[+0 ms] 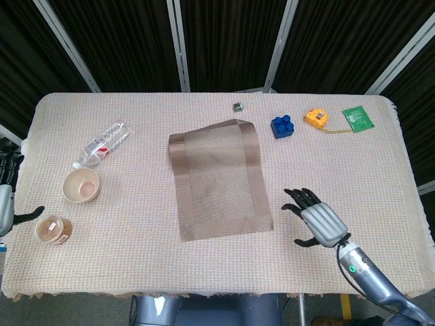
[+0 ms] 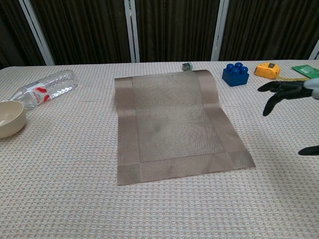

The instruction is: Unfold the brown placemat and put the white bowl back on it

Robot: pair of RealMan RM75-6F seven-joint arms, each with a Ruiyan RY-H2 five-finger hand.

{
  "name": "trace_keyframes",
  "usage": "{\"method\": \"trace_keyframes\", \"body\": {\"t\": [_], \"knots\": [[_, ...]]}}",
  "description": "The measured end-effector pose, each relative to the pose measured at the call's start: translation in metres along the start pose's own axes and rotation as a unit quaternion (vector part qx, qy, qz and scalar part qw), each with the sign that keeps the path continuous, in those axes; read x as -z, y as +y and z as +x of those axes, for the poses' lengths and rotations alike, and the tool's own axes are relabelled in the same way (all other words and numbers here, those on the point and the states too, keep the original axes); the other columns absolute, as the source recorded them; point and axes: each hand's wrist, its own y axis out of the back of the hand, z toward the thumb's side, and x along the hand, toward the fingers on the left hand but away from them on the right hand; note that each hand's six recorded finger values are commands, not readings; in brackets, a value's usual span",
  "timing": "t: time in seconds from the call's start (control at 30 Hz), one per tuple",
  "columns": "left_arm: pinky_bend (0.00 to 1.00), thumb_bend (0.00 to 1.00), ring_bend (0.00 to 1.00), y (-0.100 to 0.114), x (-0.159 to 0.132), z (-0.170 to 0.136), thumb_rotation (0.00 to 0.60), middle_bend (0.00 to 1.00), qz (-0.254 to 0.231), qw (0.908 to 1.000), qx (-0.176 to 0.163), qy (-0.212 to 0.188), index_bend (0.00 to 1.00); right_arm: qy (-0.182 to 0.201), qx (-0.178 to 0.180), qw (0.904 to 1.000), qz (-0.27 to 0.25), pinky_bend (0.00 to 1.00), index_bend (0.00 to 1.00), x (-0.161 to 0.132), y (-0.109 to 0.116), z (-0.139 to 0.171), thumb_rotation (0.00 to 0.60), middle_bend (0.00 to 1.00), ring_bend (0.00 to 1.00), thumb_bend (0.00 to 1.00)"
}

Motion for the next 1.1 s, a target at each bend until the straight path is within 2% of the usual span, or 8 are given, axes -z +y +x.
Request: {"method": "trace_keyframes", "body": {"t": [0.2, 0.4, 0.7, 1.1], "knots": [[0.0, 0.04, 0.0, -0.011, 0.002, -0.003, 0.6, 0.0, 0.004, 1.0, 0.006, 0.0, 0.0, 0.04, -0.021, 0.9987, 0.025, 0.0, 0.35, -0.016, -0.026, -0.036, 0.6, 0.0, 0.0, 0.12], [0.0, 0.04, 0.0, -0.017, 0.003, -0.004, 0.6, 0.0, 0.012, 0.9999, 0.007, -0.004, 0.0, 0.06, -0.034, 0.9955, 0.065, 0.0, 0.36, -0.026, -0.049, -0.056, 0.6, 0.0, 0.0, 0.13], [0.0, 0.04, 0.0, -0.016, 0.004, -0.004, 0.6, 0.0, 0.013, 0.9999, 0.003, -0.01, 0.0, 0.064, -0.038, 0.993, 0.092, 0.0, 0.36, -0.03, -0.074, -0.071, 0.6, 0.0, 0.0, 0.13], [0.0, 0.04, 0.0, -0.016, 0.003, -0.005, 0.6, 0.0, 0.011, 0.9998, 0.006, -0.017, 0.0, 0.054, -0.016, 0.9909, 0.122, 0.0, 0.36, -0.024, -0.083, -0.08, 0.6, 0.0, 0.0, 0.14]]}}
